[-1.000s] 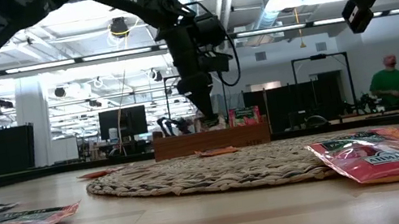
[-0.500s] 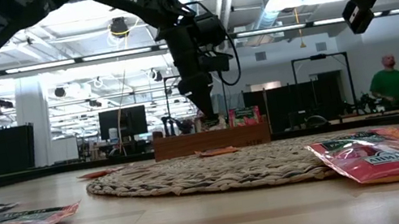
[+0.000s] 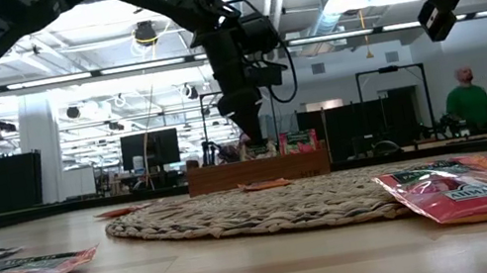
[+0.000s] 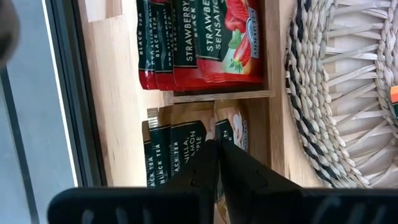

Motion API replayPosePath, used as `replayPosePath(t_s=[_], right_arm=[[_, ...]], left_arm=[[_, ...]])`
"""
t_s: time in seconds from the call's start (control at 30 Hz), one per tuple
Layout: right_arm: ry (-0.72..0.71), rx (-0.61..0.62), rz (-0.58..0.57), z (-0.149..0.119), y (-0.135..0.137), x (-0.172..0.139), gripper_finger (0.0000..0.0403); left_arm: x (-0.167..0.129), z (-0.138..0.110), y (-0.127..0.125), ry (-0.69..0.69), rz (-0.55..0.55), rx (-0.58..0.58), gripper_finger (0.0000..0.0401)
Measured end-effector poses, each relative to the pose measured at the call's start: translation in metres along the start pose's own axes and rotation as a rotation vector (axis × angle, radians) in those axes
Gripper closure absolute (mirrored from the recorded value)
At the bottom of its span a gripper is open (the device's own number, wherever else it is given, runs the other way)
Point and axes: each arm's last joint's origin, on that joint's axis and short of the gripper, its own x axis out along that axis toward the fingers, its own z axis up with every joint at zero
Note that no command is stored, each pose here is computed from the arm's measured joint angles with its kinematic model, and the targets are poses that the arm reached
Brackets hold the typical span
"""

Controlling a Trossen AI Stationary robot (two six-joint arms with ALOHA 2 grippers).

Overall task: Pick & Place Tea
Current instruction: Put the brown tea bag into the middle section of the brown wooden organizer

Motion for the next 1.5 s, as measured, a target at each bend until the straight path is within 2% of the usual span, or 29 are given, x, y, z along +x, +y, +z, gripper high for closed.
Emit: replayPosePath(t_s=[0.63,1.17,1.5], right_arm=[[0.002,0.001,0.005,-0.0001,0.0001,0.0,0.0324],[0.003,0.002,0.007,-0.0001,0.0002,0.0,0.0324],[0.004,0.052,0.009,-0.0001,0.0003,0.0,0.0324]], left_arm=[[-0.0002,-0.0003,-0.0001,0.029,0.042,-0.035,0.0386],[-0.0002,-0.0016,-0.0014,0.037,0.02,-0.06,0.0385],[-0.0005,-0.0023,-0.0023,0.038,0.0,-0.058,0.0385]])
